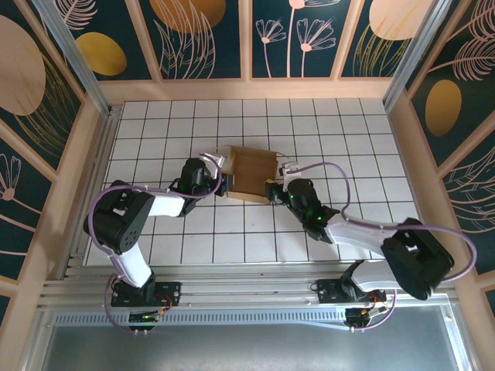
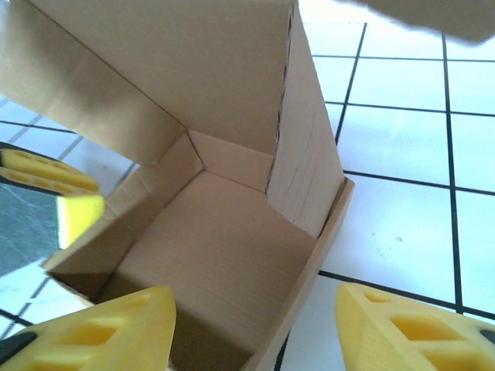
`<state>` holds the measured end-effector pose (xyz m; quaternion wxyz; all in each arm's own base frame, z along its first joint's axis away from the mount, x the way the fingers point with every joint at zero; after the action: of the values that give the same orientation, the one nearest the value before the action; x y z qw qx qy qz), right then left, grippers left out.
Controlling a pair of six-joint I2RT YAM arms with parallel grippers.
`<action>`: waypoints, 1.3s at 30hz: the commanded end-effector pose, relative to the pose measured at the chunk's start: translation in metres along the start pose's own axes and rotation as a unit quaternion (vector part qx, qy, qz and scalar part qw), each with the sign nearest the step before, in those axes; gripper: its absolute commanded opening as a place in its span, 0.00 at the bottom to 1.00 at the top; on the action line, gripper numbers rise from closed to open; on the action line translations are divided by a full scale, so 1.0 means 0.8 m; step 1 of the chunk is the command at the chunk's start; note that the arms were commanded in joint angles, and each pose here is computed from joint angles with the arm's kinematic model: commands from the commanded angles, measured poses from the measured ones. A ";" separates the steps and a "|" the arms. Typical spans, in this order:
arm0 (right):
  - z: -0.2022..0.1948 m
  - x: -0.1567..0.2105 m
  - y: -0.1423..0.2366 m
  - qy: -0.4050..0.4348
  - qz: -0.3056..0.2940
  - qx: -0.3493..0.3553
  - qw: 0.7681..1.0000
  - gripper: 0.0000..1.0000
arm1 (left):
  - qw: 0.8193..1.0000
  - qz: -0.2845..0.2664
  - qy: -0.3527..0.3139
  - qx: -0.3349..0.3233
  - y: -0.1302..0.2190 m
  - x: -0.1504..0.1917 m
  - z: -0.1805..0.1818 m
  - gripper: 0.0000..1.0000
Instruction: Fold the paper box
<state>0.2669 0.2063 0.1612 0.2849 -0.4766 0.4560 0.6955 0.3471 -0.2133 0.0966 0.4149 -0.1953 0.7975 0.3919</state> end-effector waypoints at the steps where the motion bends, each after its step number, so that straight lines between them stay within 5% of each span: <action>1: 0.003 -0.011 0.023 -0.032 0.003 -0.030 0.999 0.60 | 0.998 -0.048 0.007 0.029 0.020 -0.028 -0.020 0.39; 6: 0.024 -0.089 0.089 -0.075 -0.064 -0.115 0.988 0.63 | 0.993 -0.093 0.039 0.058 0.072 -0.045 -0.042 0.45; 10: 0.006 -0.164 0.115 -0.098 -0.102 -0.091 0.986 0.69 | 0.984 -0.148 0.092 0.046 0.135 -0.080 -0.056 0.62; 15: -0.052 -0.225 0.057 -0.183 -0.001 -0.105 0.977 0.66 | 0.960 -0.153 0.213 -0.094 0.183 -0.164 -0.042 0.65; 19: -0.065 -0.242 0.000 -0.186 0.077 -0.120 0.972 0.64 | 0.967 -0.109 0.228 -0.039 0.169 -0.223 -0.045 0.68; 28: -0.043 -0.168 -0.095 -0.186 0.209 -0.196 0.940 0.59 | 0.969 -0.018 0.242 0.039 0.100 -0.258 -0.025 0.82; 39: -0.050 -0.005 -0.126 -0.101 0.322 -0.071 0.939 0.55 | 0.973 0.002 0.231 0.002 0.087 -0.226 -0.005 0.96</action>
<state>0.3711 0.2226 0.1564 0.0656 -0.2429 0.4356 0.8643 0.4119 -0.1784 0.2836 0.2173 -0.2899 0.8737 0.3246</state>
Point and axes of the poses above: each hand's point on the last joint's axis, 136 mm out from that joint toward the fingers, its own y axis back along the fingers, its own z axis along the line the jaws close on, x = y × z, the point moved 5 cm from there along y, back along the fingers, and after that the axes turned 2 degrees about y, right-handed, at the moved point
